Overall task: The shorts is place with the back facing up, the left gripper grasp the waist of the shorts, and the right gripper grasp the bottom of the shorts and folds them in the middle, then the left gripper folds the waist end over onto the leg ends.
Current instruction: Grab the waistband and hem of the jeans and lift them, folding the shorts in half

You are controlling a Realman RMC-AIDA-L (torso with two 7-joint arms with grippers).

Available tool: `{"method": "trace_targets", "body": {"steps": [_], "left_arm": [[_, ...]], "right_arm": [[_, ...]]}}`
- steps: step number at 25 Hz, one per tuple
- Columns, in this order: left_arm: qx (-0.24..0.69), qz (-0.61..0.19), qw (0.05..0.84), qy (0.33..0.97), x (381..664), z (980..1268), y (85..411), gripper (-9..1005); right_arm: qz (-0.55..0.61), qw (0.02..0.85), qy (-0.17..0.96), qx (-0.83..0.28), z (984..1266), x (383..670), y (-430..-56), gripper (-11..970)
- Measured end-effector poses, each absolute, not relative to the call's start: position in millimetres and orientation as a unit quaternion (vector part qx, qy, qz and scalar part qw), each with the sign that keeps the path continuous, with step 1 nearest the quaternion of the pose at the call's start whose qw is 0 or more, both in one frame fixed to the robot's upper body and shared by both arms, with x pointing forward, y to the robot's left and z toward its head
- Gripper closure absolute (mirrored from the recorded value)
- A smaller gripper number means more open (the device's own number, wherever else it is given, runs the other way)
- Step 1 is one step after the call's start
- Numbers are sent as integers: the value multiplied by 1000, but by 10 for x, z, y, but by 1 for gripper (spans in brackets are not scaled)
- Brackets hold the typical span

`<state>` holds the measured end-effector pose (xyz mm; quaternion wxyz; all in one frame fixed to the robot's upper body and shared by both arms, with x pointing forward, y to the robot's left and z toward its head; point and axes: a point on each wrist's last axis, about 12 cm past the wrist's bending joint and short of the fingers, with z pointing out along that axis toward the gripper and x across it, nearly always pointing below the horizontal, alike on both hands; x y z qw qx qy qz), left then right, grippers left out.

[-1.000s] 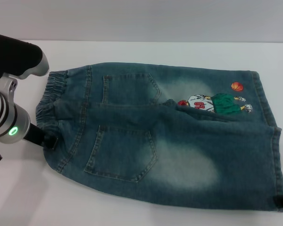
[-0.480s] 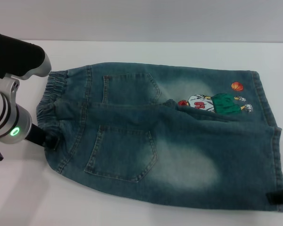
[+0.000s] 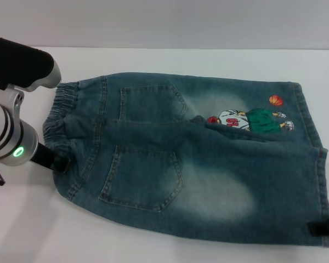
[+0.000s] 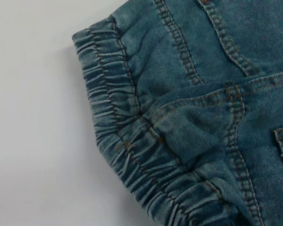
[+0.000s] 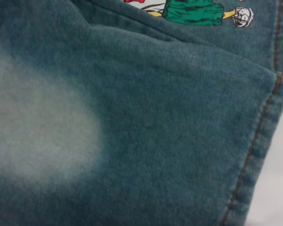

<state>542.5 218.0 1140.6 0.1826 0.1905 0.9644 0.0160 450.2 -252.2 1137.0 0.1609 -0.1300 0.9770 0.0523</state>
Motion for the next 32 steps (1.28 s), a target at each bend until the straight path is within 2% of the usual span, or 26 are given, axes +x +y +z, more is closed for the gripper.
{"method": "trace_targets", "body": {"steps": [32], "left_arm": [[204, 18, 184, 961, 5444, 11418, 2159, 772]], "right_arm": [[57, 157, 977, -131, 11299, 4525, -2464, 233]]}}
